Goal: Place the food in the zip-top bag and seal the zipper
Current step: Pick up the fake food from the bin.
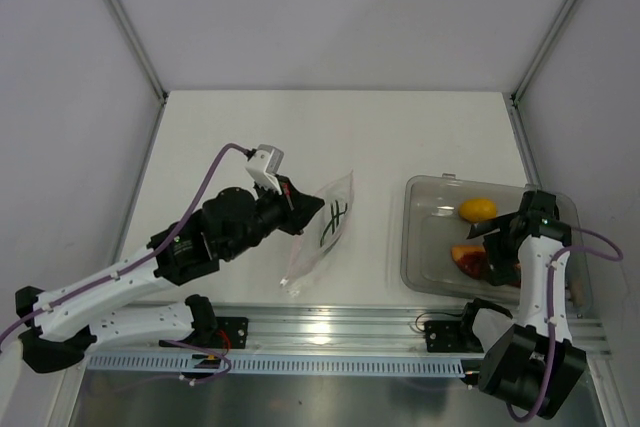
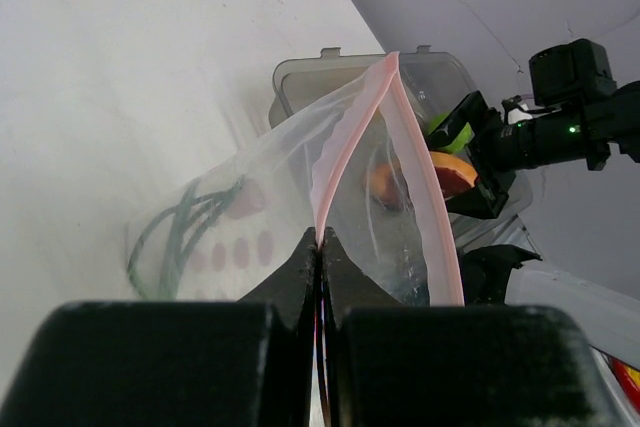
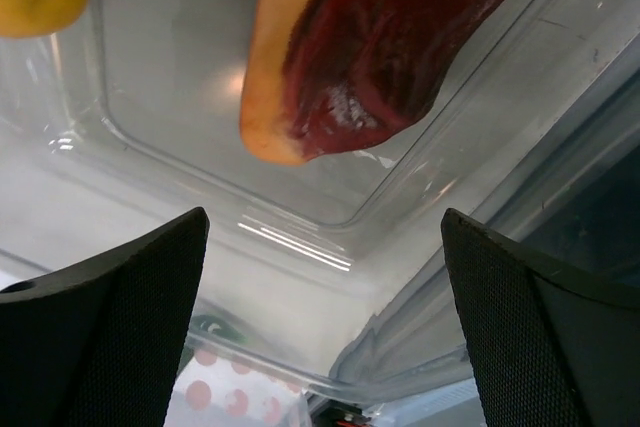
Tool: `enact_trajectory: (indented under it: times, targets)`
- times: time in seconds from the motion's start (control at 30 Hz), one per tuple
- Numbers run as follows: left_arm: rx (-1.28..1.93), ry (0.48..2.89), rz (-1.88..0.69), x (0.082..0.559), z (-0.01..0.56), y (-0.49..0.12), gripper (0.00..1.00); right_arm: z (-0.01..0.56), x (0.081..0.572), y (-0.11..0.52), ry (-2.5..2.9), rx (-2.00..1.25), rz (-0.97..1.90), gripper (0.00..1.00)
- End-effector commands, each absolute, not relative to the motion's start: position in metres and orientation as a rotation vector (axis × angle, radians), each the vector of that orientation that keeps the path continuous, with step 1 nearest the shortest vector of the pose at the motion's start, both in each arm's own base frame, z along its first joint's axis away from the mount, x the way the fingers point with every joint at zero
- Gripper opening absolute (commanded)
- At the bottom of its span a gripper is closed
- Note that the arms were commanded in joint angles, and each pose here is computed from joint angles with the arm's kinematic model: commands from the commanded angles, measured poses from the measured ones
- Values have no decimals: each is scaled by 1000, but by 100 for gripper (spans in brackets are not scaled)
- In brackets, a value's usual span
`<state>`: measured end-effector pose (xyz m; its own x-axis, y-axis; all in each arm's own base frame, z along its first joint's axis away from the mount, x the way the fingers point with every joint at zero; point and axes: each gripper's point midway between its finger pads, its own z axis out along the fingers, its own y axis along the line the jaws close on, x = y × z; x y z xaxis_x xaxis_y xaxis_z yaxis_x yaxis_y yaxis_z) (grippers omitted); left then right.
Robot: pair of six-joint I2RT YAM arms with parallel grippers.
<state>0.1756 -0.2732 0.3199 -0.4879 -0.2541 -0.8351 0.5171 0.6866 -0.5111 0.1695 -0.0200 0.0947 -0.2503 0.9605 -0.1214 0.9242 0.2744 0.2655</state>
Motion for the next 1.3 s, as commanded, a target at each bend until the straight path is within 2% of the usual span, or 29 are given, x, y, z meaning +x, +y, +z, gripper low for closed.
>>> enact_trajectory:
  times: [0.0, 0.33, 0.9, 0.93, 0.97, 1.03, 1.07, 1.13, 1.27]
  targets:
    - [206, 1809, -1001, 172, 333, -273, 1, 83, 173, -32, 2212, 1811, 135, 99]
    - [214, 1797, -1028, 168, 335, -271, 1, 44, 172, -59, 2174, 1875, -82, 99]
    - [220, 1811, -1043, 168, 331, -277, 0, -5, 184, -54, 2316, 1815, -199, 98]
    - [220, 1810, -1044, 168, 333, -276, 1, -9, 185, -53, 2323, 1811, -191, 93]
    - [220, 1811, -1043, 169, 332, -277, 1, -13, 183, -48, 2341, 1808, -167, 80]
    - [219, 1812, -1041, 169, 333, -277, 1, -16, 185, -45, 2349, 1796, -138, 62]
    - [220, 1814, -1040, 169, 332, -277, 0, -17, 184, -43, 2354, 1798, -122, 46]
    - [218, 1815, -1044, 169, 332, -277, 1, -13, 186, -39, 2348, 1791, -88, 38]
    - [220, 1823, -1043, 169, 331, -279, 1, -3, 189, -32, 2324, 1756, -13, 6]
